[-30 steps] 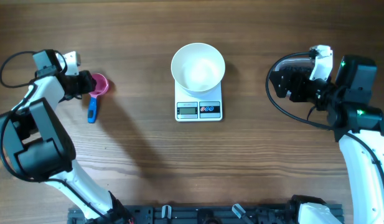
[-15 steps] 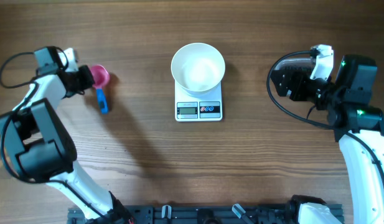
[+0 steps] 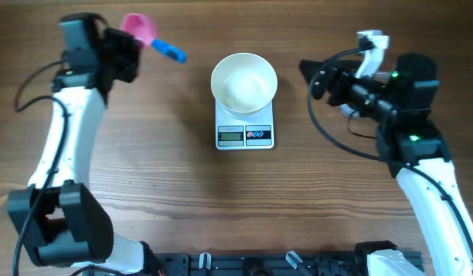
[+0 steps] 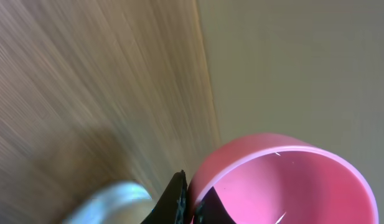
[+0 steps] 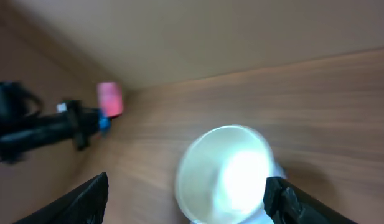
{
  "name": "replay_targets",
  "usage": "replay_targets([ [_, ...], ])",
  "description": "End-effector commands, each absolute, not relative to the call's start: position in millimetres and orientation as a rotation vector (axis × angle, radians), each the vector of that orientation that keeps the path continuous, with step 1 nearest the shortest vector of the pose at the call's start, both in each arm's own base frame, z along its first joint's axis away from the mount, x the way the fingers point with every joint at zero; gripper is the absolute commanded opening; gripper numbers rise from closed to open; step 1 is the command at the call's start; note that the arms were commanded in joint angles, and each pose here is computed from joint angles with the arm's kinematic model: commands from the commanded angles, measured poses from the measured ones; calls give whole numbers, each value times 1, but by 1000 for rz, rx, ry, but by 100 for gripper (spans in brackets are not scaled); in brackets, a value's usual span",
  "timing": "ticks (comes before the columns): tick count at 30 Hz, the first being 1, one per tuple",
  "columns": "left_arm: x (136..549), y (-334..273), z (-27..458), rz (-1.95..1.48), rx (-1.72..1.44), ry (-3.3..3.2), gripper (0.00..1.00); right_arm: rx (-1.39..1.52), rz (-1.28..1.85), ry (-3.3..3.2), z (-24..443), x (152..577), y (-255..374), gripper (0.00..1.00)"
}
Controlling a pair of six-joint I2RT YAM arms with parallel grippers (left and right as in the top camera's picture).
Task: Scoop item into bowl and weigh 150g on scale
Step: 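Lift the pink scoop and carry it toward the right gripper above the bowl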
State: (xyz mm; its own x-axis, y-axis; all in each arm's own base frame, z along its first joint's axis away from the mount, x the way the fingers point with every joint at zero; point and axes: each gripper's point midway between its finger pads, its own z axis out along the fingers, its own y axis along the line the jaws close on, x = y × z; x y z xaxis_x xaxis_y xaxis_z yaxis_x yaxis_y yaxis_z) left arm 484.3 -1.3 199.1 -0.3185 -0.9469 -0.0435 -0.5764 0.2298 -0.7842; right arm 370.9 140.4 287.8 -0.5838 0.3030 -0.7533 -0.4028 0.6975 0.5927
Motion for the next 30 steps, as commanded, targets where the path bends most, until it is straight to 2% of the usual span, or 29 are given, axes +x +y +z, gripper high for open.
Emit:
replay_targets([
  [1, 478, -82, 200, -1132, -1607, 1968, 4, -1, 1051, 1994, 285, 378, 168, 82],
  [9, 462, -155, 195, -1099, -1586, 2021, 4, -107, 1181, 1988, 266, 385, 235, 77],
  [15, 449, -168, 186, -1036, -1587, 2074, 4, -101, 1171, 1994, 256, 392, 239, 70],
  [20, 437, -173, 175, -956, -1595, 2112, 4, -87, 1148, 1998, 253, 393, 242, 60],
  [30, 433, -185, 175, -941, -1563, 2127, 4, -54, 1086, 2037, 234, 397, 252, 45],
])
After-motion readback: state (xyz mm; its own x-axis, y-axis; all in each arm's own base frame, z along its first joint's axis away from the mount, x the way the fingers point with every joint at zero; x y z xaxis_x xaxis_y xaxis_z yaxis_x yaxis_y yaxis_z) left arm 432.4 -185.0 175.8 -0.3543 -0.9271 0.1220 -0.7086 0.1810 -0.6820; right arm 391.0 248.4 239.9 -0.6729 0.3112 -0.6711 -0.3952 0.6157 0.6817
